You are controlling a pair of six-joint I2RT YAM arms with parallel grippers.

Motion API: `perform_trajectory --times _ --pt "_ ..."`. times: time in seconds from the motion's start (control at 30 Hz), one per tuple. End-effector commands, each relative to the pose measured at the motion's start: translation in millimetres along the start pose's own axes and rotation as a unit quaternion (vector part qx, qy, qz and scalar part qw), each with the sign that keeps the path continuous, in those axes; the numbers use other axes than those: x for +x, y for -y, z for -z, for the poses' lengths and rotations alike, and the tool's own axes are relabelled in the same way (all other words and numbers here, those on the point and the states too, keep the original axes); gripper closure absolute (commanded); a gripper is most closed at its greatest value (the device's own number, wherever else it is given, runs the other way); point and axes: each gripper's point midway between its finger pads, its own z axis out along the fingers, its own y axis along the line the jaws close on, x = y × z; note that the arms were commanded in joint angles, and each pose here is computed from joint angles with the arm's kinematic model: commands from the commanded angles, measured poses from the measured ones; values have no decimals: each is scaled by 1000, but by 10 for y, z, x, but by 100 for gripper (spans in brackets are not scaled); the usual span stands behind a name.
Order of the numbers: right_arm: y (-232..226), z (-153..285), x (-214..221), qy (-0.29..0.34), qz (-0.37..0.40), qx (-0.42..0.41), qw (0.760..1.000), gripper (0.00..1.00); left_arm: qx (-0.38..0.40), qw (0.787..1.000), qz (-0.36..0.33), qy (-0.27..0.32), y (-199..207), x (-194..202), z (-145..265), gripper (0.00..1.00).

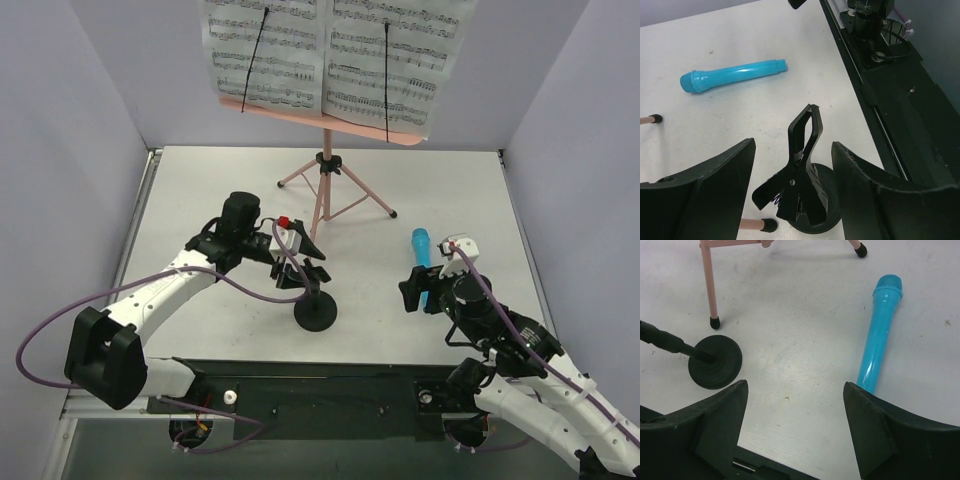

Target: Set up the instrument practice props

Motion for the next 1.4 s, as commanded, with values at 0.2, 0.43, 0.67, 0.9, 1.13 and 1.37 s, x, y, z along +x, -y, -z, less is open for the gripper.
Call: perform_trajectory --times 0.2,0.43,0.67,0.9,1.13,1.37 --pt "349 -240 -23 -36 -69 79 994 29 -19 1000 17 -12 -1 -143 -64 59" --pt "660 -473 320 -130 -163 107 972 29 -97 991 91 -13 -71 -132 -46 94" --pt "842 -830 479 -205 -149 146 956 29 -138 985 105 18 -94 -217 -64 93" --pt "1053 -1230 320 -250 -114 143 951 27 -174 977 125 11 -233 -111 -75 65" --pt "1245 -1537 407 -287 -114 143 940 27 -198 971 129 17 -277 -109 -47 15" --pt "1399 -1757 550 -303 -105 143 936 30 -239 962 128 27 -290 4 28 11"
